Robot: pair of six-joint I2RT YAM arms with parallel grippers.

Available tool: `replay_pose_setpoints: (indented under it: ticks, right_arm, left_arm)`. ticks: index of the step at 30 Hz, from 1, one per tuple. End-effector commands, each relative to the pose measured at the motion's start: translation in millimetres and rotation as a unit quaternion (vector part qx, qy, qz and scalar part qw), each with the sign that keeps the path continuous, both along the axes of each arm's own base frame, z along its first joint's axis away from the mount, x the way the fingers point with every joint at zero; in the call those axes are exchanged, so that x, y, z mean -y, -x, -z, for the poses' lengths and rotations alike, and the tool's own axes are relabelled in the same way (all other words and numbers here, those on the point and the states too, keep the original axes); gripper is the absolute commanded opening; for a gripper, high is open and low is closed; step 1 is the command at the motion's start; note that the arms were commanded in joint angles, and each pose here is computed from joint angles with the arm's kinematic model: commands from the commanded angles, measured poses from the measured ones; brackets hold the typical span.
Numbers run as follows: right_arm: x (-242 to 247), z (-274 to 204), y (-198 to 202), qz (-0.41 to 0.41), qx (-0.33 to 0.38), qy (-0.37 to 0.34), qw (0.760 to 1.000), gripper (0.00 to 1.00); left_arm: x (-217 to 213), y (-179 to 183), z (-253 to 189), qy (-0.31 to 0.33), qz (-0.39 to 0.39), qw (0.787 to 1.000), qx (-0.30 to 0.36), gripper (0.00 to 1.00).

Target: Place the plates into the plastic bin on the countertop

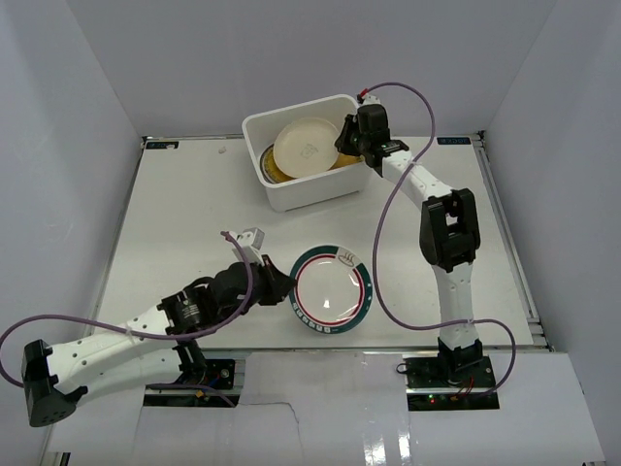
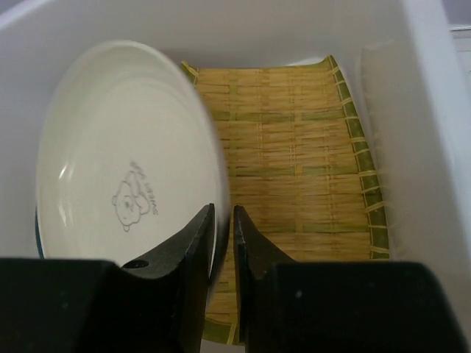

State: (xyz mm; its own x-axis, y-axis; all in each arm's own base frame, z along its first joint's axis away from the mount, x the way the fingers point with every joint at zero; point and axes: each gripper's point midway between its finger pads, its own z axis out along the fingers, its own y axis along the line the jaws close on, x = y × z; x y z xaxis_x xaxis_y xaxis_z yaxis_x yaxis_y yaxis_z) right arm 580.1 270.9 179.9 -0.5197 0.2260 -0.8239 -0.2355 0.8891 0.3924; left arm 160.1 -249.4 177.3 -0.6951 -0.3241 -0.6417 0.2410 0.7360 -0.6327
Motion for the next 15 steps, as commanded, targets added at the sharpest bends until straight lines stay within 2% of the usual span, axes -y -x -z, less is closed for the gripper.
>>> replay_pose_setpoints:
  ticks: [1, 2, 3, 5, 8, 9, 11, 12, 13, 14, 15]
  right_arm:
    - [-8, -38, -9, -0.001, 0.054, 0.005, 0.999, 0.23]
    - [-9, -35, -8, -0.002, 0.050, 0.006, 0.999, 0.29]
    - [-10, -36, -6, -0.006, 0.053, 0.004, 0.999, 0.41]
    - [-9, -44, -4, -0.009, 0.059, 0.003, 0.998, 0.57]
    - [-7, -74, 3, -0.015, 0.080, -0.002, 0.997, 0.74]
    - [-6, -81, 6, -0.018, 0.086, -0.001, 0.996, 0.82]
    - [-1, -117, 17, -0.019, 0.114, -0.009, 0.993, 0.94]
    - [4, -122, 22, -0.018, 0.116, -0.009, 0.993, 0.97]
    - [10, -151, 33, -0.019, 0.139, -0.018, 0.990, 0.98]
    - [15, -163, 40, -0.017, 0.148, -0.021, 0.989, 0.98]
    - [23, -156, 46, -0.013, 0.139, -0.017, 0.990, 0.95]
  left_arm:
    - [-13, -22, -57, 0.020, -0.054, 0.997, 0.057, 0.00]
    - [-14, -25, -64, 0.018, -0.057, 0.996, 0.065, 0.00]
    - [-13, -30, -74, 0.013, -0.064, 0.995, 0.078, 0.00]
    - [-12, -36, -83, 0.009, -0.070, 0.994, 0.089, 0.00]
    - [-8, -47, -93, 0.000, -0.075, 0.992, 0.104, 0.00]
    - [-8, -53, -97, 0.006, -0.079, 0.991, 0.107, 0.00]
    - [-3, -64, -106, 0.014, -0.075, 0.990, 0.116, 0.00]
    - [-9, -76, -109, 0.016, -0.089, 0.989, 0.118, 0.00]
    - [-4, -80, -109, 0.020, -0.074, 0.991, 0.113, 0.00]
    - [-4, -87, -123, 0.034, -0.075, 0.989, 0.124, 0.00]
    - [-9, -98, -129, 0.037, -0.086, 0.987, 0.128, 0.00]
